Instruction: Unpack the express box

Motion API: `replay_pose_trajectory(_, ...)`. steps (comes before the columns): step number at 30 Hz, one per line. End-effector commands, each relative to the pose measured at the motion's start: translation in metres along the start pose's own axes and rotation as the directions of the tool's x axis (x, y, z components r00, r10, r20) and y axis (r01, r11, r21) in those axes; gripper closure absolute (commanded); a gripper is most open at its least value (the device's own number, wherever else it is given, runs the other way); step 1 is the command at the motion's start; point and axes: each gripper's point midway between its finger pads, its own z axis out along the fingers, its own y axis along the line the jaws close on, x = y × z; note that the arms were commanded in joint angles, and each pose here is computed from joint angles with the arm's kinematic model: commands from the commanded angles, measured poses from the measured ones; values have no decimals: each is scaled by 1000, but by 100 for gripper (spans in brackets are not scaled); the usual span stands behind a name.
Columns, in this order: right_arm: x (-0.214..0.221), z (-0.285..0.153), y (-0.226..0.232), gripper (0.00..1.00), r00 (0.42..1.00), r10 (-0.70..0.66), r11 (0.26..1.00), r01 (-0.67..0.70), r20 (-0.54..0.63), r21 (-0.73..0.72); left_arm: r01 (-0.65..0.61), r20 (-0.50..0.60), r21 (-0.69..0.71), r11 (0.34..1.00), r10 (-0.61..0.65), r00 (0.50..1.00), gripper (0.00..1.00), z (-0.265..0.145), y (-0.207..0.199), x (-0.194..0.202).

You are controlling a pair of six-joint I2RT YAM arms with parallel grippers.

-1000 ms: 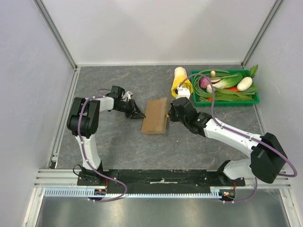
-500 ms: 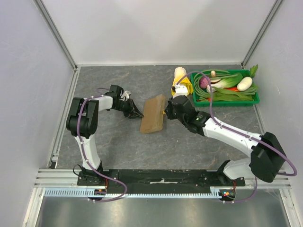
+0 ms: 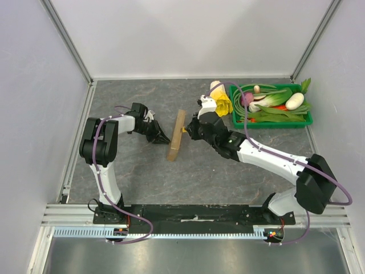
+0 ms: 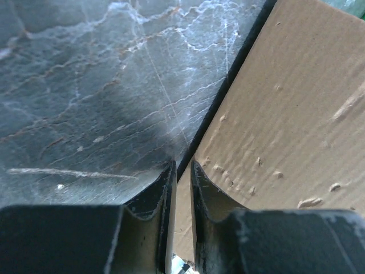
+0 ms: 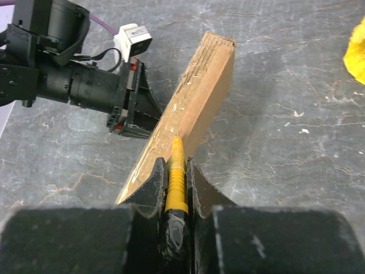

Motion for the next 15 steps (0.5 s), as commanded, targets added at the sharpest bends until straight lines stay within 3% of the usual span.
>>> replay_pose_trajectory(1, 30, 11, 3, 100, 994, -35, 999, 35, -101, -6, -55, 30, -20, 998, 55, 998, 79, -5, -3, -8)
replay_pose_trajectory(8, 29, 18, 10, 100, 994, -50, 999, 47, -97, -25, -69, 67, -48, 996, 72, 995, 79, -19, -7, -14)
replay_pose_trajectory(15, -12, 17, 27, 100, 998, -68, 996, 69, 7, -60, -130, 135, -106, 986, 144, 980, 74, -44, -20, -25)
